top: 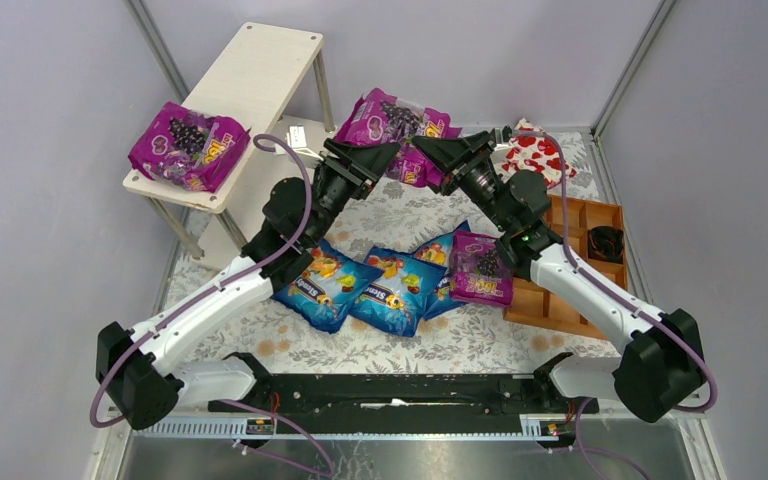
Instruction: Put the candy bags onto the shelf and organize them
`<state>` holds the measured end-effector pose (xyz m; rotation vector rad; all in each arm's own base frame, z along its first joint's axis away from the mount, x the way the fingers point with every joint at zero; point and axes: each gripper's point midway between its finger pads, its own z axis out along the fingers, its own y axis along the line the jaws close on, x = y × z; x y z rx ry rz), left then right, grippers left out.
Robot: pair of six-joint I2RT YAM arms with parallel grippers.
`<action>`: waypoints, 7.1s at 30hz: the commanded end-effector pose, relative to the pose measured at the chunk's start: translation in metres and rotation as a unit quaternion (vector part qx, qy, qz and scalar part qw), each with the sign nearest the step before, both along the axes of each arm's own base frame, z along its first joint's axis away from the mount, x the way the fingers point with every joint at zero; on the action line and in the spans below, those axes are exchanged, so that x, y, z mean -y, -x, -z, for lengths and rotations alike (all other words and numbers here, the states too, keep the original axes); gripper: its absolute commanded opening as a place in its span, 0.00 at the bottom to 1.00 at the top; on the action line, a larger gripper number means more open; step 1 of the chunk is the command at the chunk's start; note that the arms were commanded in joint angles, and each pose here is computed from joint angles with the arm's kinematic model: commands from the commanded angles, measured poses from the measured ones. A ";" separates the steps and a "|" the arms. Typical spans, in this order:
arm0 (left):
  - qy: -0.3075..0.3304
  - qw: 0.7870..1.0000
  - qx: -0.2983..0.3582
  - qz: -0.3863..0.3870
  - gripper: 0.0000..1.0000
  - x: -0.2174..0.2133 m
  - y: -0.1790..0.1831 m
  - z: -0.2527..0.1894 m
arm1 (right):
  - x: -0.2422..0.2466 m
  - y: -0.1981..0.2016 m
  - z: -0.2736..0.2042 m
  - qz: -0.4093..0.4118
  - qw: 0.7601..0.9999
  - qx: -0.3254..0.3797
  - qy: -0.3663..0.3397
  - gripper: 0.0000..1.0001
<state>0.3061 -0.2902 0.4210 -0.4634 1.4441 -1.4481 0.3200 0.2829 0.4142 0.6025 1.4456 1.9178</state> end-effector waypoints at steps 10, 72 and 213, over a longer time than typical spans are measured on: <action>0.045 0.993 0.097 -0.044 0.32 -0.033 0.016 -0.090 | 0.011 0.021 -0.049 -0.013 0.997 0.080 -0.013 0.70; -0.144 0.981 -0.038 -0.121 0.42 -0.291 -0.143 -0.089 | 0.103 0.031 0.033 0.175 0.935 0.065 0.301 1.00; -0.469 0.824 0.007 -0.319 0.09 -0.245 -0.110 -0.020 | 0.035 0.012 0.170 -0.030 0.908 0.106 0.404 1.00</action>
